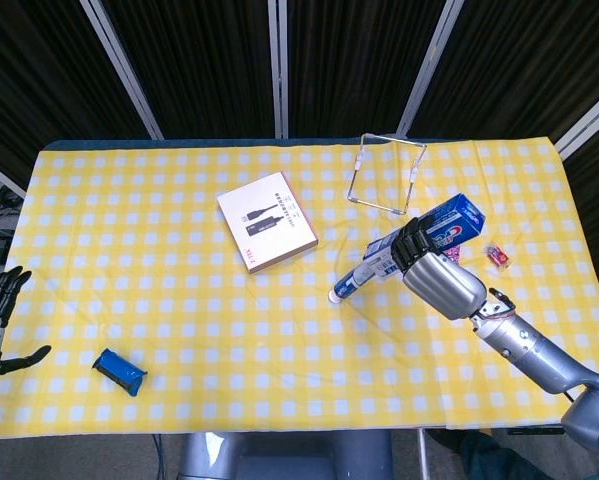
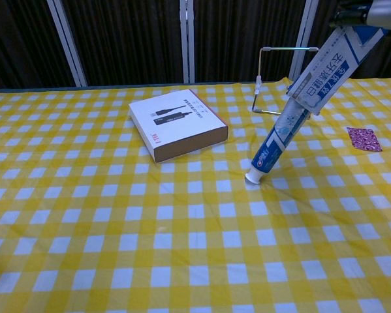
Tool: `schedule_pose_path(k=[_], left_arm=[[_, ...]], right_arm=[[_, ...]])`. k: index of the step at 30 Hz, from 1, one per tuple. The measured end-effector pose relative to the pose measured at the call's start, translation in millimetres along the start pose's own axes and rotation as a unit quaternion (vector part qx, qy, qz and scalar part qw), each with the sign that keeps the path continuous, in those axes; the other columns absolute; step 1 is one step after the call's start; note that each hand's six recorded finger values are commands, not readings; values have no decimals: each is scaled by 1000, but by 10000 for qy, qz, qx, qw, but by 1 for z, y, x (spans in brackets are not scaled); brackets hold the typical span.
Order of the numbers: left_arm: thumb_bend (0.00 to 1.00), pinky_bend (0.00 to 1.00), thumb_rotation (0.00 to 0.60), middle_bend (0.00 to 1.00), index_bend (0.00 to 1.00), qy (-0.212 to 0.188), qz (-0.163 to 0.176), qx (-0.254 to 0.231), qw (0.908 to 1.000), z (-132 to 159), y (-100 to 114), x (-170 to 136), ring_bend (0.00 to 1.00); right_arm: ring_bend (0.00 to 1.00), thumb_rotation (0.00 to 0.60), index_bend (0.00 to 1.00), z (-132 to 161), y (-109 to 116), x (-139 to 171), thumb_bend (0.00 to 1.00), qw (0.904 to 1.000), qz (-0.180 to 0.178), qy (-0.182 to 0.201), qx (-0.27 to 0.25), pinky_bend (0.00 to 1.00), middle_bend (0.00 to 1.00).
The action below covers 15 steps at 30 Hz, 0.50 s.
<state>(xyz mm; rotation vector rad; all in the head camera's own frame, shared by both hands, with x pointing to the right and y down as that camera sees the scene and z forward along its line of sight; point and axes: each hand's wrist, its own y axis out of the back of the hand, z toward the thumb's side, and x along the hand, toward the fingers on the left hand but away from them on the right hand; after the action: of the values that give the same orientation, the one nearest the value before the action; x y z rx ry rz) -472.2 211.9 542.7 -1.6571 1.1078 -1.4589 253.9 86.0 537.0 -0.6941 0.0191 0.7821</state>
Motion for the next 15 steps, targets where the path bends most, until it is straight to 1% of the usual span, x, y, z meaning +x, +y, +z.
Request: schedule_pose_path(k=[2,5,9,11,13,15], left_arm=[[0,0,600,0,0,5,5,-4,10000,0,0,0,0],[0,0,600,0,0,24,3,-3,10000,-1,0,0,0],[0,0,600,0,0,21,-13,12,10000,-1,-1,0,0],[0,0,600,0,0,20,-19,21,10000,0,-1,0,0],[0,0,600,0,0,20,-14,27,10000,0,-2,0,0],[0,0,600,0,0,13,-8,23,10000,1,-1,0,0]], right_arm=[[289,600,363,-3,-1,1,499,10000,-4,-71,-1,386,353],[289,600,370,-15,-3,1,506,9995,-59,-289,124,385,353],[289,600,373,-48,-9,2,508,9966,-100,-680,463,385,352],[287,600,373,-60,-11,5,507,9956,-62,-771,531,385,353],[285,600,374,-70,-14,8,506,9950,13,-858,510,385,356],[285,600,374,-72,-17,12,505,9952,96,-922,308,385,359]])
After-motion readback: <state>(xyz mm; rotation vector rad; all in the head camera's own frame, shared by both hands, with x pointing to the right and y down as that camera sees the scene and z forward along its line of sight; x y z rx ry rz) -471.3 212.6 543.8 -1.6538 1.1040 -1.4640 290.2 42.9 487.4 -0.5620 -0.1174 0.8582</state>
